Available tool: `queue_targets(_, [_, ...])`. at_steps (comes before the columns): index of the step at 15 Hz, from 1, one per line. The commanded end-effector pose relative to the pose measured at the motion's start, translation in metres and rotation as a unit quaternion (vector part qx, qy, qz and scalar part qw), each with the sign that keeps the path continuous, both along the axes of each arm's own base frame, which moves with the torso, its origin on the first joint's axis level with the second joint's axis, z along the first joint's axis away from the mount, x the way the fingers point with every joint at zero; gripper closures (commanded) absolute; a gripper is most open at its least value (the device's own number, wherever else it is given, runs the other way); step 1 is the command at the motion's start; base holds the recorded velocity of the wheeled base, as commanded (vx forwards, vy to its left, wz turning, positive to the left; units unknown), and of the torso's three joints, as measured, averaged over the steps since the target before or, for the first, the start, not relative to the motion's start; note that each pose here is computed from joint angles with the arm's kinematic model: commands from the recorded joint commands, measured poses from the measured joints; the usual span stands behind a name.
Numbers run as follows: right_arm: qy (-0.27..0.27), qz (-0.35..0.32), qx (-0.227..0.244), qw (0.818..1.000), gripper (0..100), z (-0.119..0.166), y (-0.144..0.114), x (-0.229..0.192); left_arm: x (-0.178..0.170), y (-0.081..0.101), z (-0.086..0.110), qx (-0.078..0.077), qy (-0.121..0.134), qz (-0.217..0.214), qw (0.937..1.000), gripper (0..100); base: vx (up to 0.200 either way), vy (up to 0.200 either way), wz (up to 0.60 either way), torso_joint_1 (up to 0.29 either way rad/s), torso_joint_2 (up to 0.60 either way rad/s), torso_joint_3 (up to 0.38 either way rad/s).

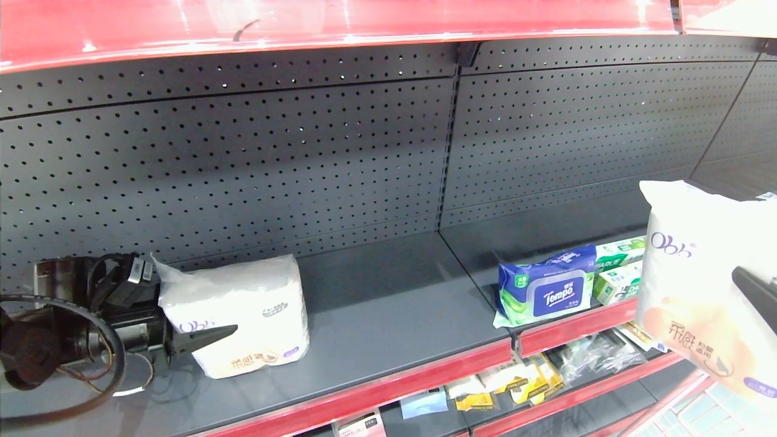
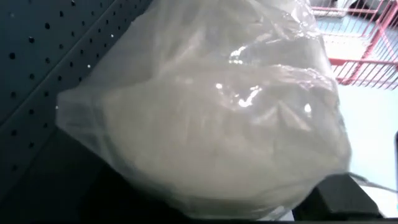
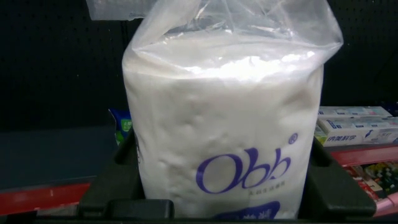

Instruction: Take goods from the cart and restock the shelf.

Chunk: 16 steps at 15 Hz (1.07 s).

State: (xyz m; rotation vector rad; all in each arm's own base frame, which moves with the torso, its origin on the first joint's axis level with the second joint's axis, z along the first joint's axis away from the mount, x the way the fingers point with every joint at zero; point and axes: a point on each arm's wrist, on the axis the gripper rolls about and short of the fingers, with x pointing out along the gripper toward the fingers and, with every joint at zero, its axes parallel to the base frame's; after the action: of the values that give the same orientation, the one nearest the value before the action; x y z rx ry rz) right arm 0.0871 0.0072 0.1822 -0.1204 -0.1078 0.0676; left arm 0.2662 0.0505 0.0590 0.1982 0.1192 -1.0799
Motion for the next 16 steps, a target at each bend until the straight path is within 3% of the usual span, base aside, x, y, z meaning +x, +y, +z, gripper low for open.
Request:
queue_targets(1, [-0.004,0.000,0.000,1.000,100,0.002,0.000,0.000,-0.010,0.001,-0.002,0.000,0.002,0.003,1.0000,100,0.000,0.000,0.00,0.000,0.00,0.000])
queue_targets(3, [-0.005,0.000,0.000,1.000,100,0.003,0.000,0.000,-0.018,0.004,-0.006,0.004,-0.007,0.004,1.0000,100,0.000,0.000,0.00,0.000,0.00,0.000])
queue_targets(9, [-0.007,0.000,0.000,1.000,100,0.003,0.000,0.000,-0.042,-0.002,-0.009,-0.010,-0.001,-0.009,0.9999,100,0.000,0.000,0.00,0.000,0.00,0.000])
queue_targets(16, [-0.009,0.000,0.001,1.000,100,0.006,0.000,0.002,-0.052,-0.005,-0.015,-0.003,-0.009,-0.016,0.9998,100,0.000,0.000,0.00,0.000,0.00,0.000])
